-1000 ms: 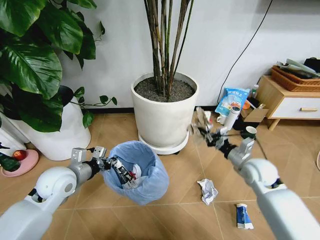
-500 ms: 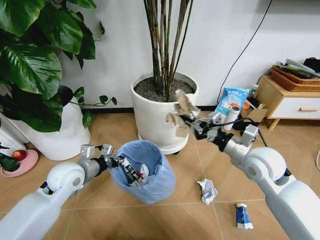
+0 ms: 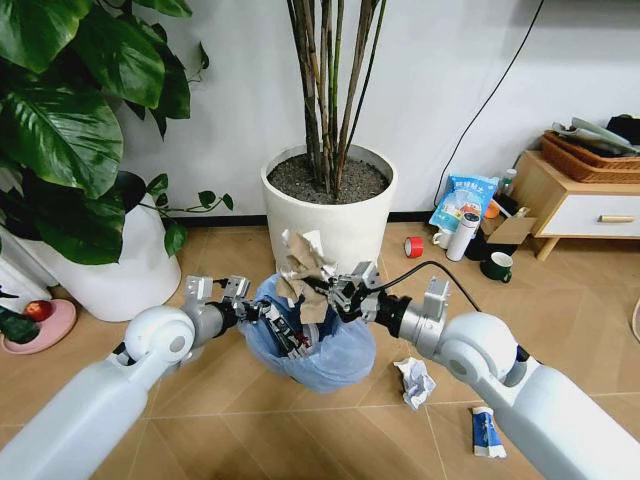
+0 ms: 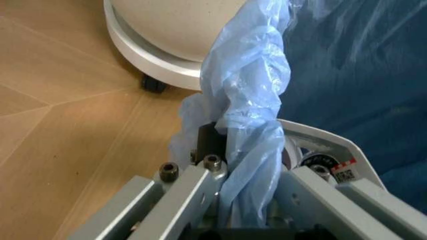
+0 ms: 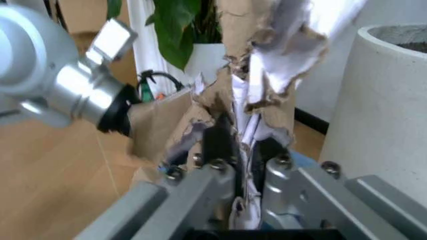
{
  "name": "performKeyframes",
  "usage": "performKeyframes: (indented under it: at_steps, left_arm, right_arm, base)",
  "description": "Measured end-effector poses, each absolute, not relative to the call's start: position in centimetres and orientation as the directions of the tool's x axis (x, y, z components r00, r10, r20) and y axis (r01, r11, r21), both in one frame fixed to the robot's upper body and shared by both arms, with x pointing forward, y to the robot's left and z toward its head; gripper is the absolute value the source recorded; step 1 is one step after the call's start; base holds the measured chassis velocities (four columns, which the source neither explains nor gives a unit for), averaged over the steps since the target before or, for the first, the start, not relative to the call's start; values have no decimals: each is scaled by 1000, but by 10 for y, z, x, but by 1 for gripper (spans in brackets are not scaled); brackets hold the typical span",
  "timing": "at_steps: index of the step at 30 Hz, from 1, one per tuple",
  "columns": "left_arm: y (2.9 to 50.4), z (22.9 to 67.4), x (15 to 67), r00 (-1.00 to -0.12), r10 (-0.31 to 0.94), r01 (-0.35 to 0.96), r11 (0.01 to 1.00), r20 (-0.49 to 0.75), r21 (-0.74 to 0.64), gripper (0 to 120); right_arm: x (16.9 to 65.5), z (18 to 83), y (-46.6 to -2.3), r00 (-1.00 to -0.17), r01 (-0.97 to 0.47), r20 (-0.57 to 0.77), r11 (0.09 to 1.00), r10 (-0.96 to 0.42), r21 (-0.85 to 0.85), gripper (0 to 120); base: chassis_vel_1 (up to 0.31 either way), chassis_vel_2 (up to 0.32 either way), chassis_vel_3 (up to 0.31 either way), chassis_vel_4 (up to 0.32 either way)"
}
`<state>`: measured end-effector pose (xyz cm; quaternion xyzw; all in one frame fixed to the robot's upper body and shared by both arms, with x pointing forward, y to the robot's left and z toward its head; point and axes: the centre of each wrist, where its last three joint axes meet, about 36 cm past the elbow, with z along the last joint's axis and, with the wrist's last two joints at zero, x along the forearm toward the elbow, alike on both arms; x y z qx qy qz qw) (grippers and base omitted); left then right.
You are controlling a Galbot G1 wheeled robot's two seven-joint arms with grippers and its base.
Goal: Pick up the trash bin and place the garbage on the floor into it.
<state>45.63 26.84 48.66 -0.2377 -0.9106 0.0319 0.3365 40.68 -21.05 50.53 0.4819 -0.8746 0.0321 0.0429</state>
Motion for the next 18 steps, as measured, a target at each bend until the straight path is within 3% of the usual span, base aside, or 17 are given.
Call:
performKeyframes:
  at_steps: [18]
  left_arm:
    - [269,491,453,-665,453,410,886,593,-217,0]
  right_arm:
    - [414,481,-207,-539,-841,140,541,-831,-24,74]
  base:
    - [0,0,0,0]
